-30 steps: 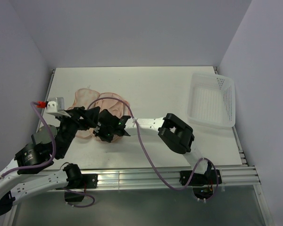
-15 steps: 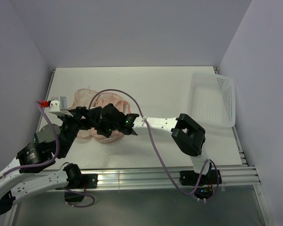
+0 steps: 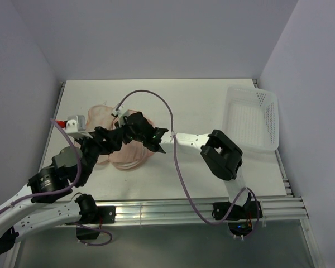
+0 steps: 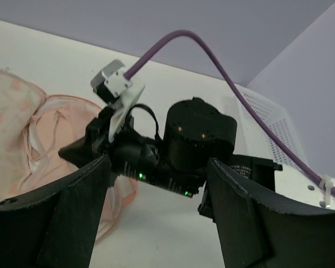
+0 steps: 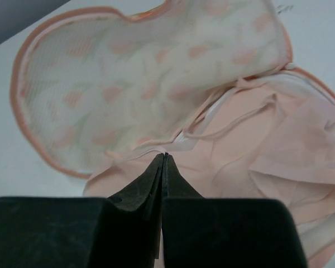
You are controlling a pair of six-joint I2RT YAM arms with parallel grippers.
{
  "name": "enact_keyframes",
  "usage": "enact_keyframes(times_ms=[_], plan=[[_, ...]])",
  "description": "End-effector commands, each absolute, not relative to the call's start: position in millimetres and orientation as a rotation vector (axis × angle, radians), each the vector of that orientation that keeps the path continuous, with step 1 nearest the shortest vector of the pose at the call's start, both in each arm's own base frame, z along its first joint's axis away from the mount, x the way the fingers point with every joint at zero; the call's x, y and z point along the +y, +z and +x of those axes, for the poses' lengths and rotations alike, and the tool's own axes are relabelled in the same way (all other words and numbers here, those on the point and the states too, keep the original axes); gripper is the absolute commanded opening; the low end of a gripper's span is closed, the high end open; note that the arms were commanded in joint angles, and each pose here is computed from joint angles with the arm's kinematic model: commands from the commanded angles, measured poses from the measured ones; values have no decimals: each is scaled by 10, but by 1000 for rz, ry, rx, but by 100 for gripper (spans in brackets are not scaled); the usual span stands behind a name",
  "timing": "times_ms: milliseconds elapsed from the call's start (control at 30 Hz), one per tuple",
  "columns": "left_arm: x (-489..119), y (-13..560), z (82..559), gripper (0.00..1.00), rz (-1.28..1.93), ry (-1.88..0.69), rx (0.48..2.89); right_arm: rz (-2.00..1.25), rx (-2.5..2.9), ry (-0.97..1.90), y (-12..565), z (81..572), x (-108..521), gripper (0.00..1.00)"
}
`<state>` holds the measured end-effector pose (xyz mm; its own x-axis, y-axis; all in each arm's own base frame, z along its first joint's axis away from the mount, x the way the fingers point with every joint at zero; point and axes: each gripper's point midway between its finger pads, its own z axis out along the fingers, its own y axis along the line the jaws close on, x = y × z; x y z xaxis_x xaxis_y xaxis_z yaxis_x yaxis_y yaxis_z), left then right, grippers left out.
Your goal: Place the bra in the laundry bag and zip it closed
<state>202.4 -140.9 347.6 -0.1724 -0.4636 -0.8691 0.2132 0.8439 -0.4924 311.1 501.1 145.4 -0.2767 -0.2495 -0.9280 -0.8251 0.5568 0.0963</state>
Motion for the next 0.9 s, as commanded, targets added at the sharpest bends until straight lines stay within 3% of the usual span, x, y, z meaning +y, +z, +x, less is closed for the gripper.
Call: enact_keyframes(times_ms=[0,67,167,300,567,667,800,867], plan=[[-1451,3400,2105,76,-275,-612,1627,-751,1772,751,1503,3419,5131,0],[-1484,3381,2128,74,-304,-629,1620,-729,1780,764,1502,3475,5196,4],[-1531,3282,2177,72,-331,-616,1630,-677,1801,798,1484,3516,5215,28],[-1485,3174,2285,72,-378,-513,1630,-551,1767,840,1849,3598,5015,47],[-1546,3182,2771,70,-391,-528,1669,-259,1815,895,1917,3536,4387,48],[-1163,2980,3088,71,-522,-404,1715,-181,1836,904,1832,3424,4156,47],[-770,2891,2978,72,-674,-432,1680,-151,1817,932,1960,3216,3935,46],[-446,2653,2821,71,-764,-293,1713,-140,1844,923,1900,3117,3836,46]])
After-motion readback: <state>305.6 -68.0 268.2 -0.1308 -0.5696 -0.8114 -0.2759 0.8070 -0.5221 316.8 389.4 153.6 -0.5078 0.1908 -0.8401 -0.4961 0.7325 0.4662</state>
